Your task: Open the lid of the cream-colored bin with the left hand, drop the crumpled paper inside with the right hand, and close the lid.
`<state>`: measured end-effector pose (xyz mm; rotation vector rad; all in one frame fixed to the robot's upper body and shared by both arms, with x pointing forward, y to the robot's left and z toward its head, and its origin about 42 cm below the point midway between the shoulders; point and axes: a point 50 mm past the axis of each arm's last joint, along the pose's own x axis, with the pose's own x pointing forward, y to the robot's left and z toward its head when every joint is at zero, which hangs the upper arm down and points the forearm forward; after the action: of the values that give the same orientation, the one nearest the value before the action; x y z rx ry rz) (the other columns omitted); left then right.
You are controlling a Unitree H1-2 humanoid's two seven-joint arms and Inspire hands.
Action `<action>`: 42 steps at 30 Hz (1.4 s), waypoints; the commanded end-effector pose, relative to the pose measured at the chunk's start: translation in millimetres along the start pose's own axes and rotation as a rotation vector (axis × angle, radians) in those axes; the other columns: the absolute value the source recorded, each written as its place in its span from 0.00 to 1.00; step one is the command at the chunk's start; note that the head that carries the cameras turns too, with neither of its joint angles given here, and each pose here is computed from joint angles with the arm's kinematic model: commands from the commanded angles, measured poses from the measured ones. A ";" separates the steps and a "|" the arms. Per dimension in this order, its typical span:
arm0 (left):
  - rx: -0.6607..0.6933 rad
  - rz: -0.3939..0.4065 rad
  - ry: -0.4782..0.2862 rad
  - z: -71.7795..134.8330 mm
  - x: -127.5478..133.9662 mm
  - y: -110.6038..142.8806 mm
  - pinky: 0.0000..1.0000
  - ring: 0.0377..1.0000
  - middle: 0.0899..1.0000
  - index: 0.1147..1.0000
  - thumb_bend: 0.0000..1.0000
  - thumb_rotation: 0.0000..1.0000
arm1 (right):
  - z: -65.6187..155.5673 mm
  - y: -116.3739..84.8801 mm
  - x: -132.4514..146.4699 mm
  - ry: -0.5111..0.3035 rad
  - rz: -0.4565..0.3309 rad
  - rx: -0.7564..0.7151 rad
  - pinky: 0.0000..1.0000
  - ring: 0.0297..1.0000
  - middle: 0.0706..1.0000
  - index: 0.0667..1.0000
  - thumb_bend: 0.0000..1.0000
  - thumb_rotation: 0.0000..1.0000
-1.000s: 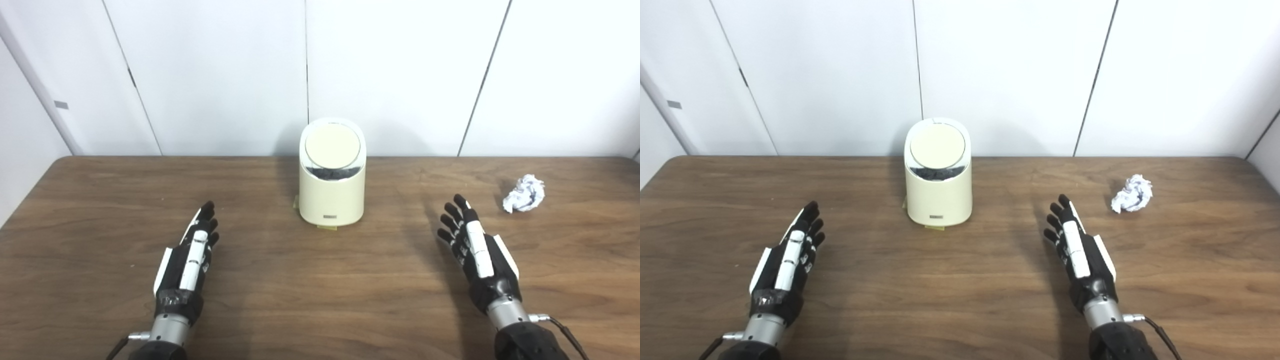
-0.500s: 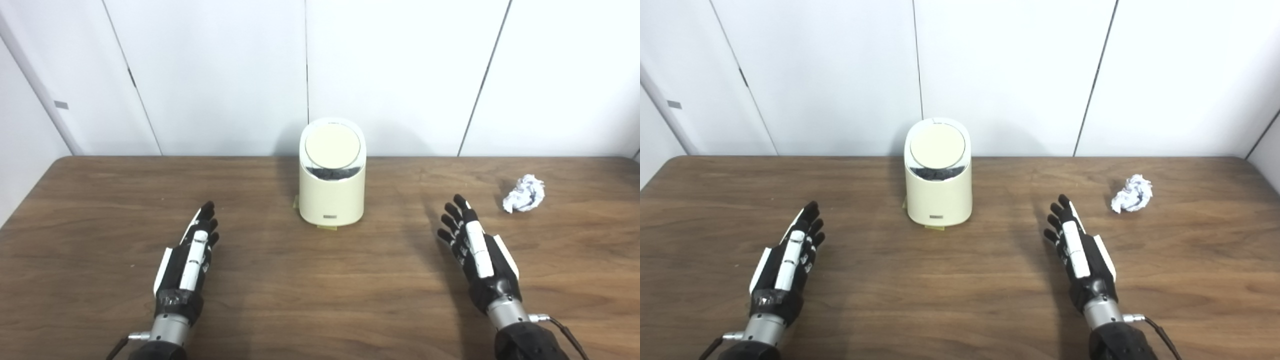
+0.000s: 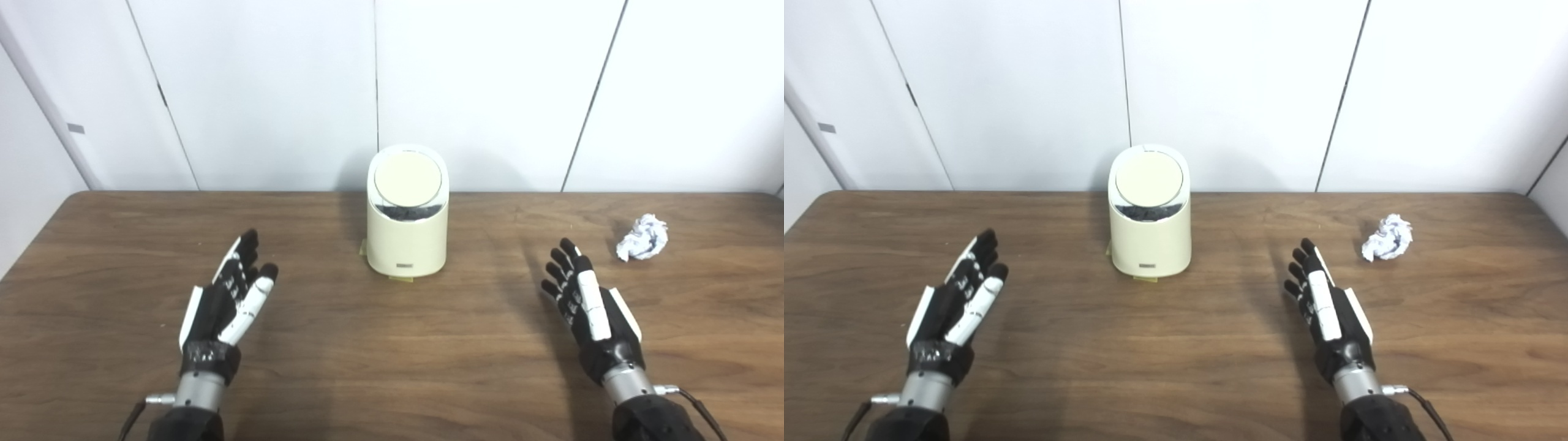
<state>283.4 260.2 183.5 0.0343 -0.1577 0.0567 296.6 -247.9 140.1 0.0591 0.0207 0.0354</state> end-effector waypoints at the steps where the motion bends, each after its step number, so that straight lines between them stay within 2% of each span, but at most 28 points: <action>1: 0.014 -0.017 -0.112 32.3 20.4 -7.3 1.00 0.98 0.95 0.96 0.74 0.39 | 14.2 -4.5 4.1 -0.065 0.016 -0.001 0.94 0.97 0.98 1.00 0.62 0.92; 4: 0.070 -0.032 -0.155 53.0 37.5 -15.7 0.98 0.97 0.95 0.95 0.77 0.36 | 12.4 -6.9 3.7 -0.061 0.017 -0.012 0.93 0.97 0.98 1.00 0.62 0.92; 8: 0.197 -0.085 -0.212 79.8 68.4 -29.0 0.93 0.92 0.89 0.90 0.79 0.31 | 8.8 -8.3 3.5 -0.049 0.023 -0.014 0.93 0.97 0.98 1.00 0.63 0.93; 12: 0.320 -0.165 -0.217 101.9 99.4 -44.8 0.85 0.88 0.87 0.87 0.86 0.34 | 5.7 -8.1 3.9 -0.046 0.020 -0.024 0.92 0.97 0.98 1.00 0.64 0.93; 14: 0.338 -0.197 -0.218 109.7 113.3 -55.2 0.86 0.89 0.88 0.87 0.89 0.30 | 4.1 -7.5 4.3 -0.047 0.022 -0.021 0.92 0.97 0.98 1.00 0.63 0.94; 18: 0.496 -0.238 -0.229 124.4 139.3 -73.6 0.85 0.88 0.87 0.86 0.91 0.31 | 3.1 -5.2 4.8 -0.049 0.026 -0.023 0.93 0.97 0.98 1.00 0.62 0.94; 23: 0.653 -0.301 -0.225 135.7 170.2 -93.0 0.81 0.88 0.87 0.86 0.92 0.31 | 3.0 -1.4 4.6 -0.053 0.025 -0.028 0.92 0.96 0.97 1.00 0.64 0.95; 26: 0.716 -0.326 -0.228 141.0 182.3 -100.9 0.78 0.87 0.87 0.87 0.90 0.26 | 2.8 -0.2 4.7 -0.054 0.024 -0.031 0.92 0.96 0.98 1.00 0.62 0.95; 31: 0.895 -0.382 -0.268 143.7 199.6 -107.5 0.81 0.88 0.87 0.87 0.89 0.18 | 1.6 1.9 5.7 -0.055 0.022 -0.043 0.91 0.95 0.97 1.00 0.62 0.97; 34: 0.993 -0.414 -0.284 146.9 211.2 -110.9 0.81 0.90 0.90 0.88 0.88 0.17 | 0.4 4.5 6.9 -0.060 0.026 -0.043 0.91 0.95 0.96 1.00 0.60 0.97; 42: 1.126 -0.428 -0.331 150.8 226.0 -112.8 0.85 0.93 0.93 0.88 0.86 0.15 | -3.0 7.8 9.8 -0.062 0.035 -0.038 0.90 0.95 0.95 1.00 0.59 0.98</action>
<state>484.2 156.1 329.9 1.1505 -0.3273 -0.3441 297.9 -245.7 127.2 0.0161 0.0031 0.0485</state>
